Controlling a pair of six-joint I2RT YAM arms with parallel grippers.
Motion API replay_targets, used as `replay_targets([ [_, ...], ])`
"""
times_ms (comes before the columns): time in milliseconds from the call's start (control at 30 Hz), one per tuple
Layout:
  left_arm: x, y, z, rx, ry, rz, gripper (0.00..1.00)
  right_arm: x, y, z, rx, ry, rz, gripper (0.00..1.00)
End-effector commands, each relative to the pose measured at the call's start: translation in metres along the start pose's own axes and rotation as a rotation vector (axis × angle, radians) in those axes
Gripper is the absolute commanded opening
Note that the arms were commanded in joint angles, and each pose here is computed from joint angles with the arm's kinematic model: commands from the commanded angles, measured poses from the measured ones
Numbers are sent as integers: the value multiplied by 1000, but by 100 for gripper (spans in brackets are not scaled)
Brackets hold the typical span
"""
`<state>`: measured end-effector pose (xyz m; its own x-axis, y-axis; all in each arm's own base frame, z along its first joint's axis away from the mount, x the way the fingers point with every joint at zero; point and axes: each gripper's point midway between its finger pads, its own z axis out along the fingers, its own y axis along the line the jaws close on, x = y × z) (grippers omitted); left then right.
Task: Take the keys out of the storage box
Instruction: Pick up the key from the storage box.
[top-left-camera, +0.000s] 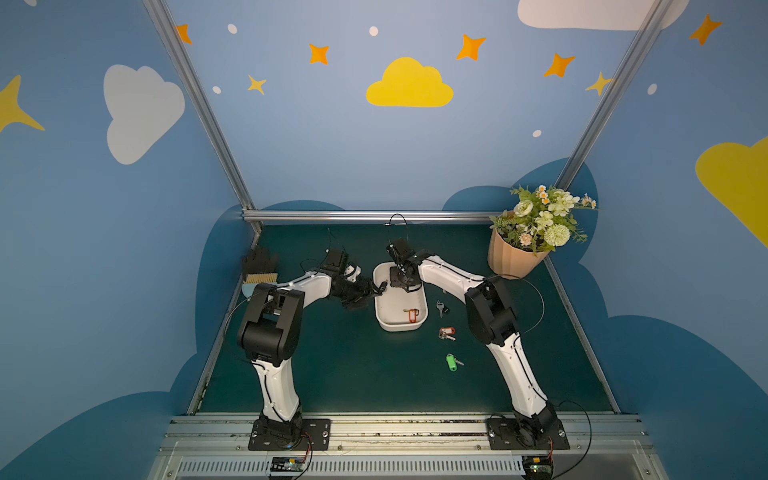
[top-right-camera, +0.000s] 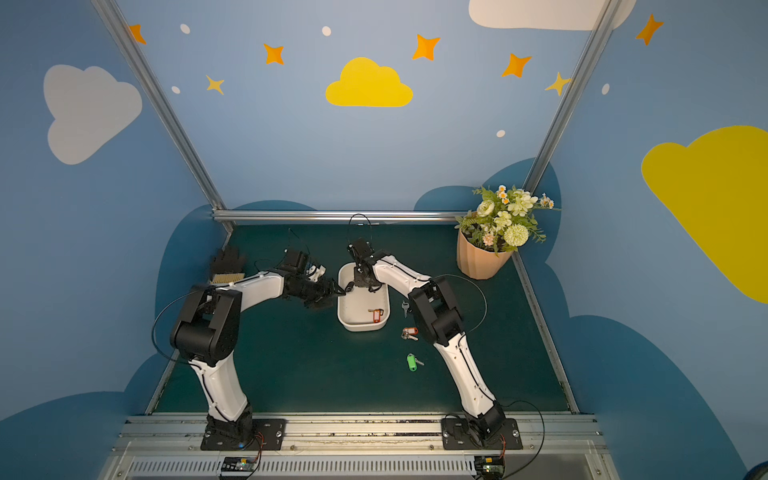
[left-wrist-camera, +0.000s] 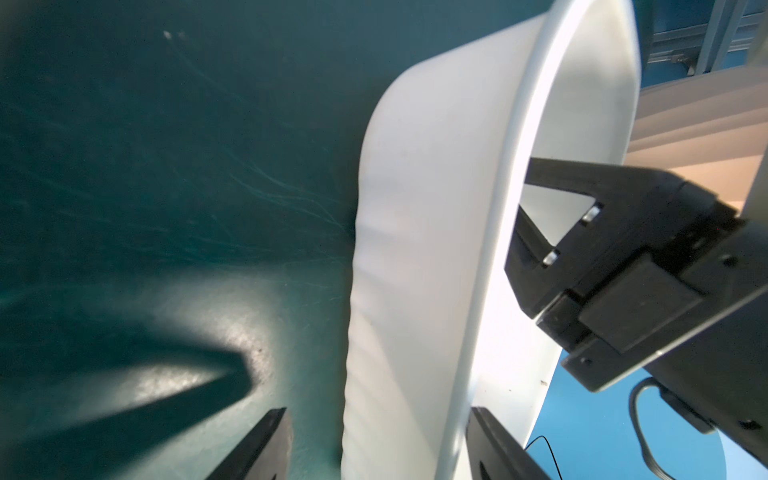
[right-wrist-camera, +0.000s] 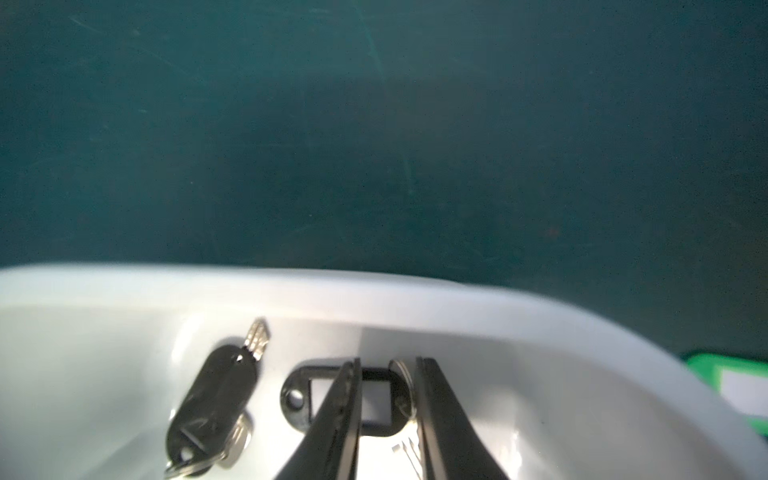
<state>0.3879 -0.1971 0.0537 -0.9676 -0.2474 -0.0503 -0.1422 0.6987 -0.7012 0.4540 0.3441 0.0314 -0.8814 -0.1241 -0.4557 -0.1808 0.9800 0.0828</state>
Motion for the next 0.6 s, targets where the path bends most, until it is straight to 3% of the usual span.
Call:
replay_targets([
  [0,-1,0,3,-2,14,9,72,3,-3,2,-1,32,17,21],
  [200,0,-1,1,-4,10,14,72,-5,6,-9,-75,37,-14,0],
  [567,-9,-23,-35,-11,-123,126,75,-31,17,-87,-158,-55,-62,0],
])
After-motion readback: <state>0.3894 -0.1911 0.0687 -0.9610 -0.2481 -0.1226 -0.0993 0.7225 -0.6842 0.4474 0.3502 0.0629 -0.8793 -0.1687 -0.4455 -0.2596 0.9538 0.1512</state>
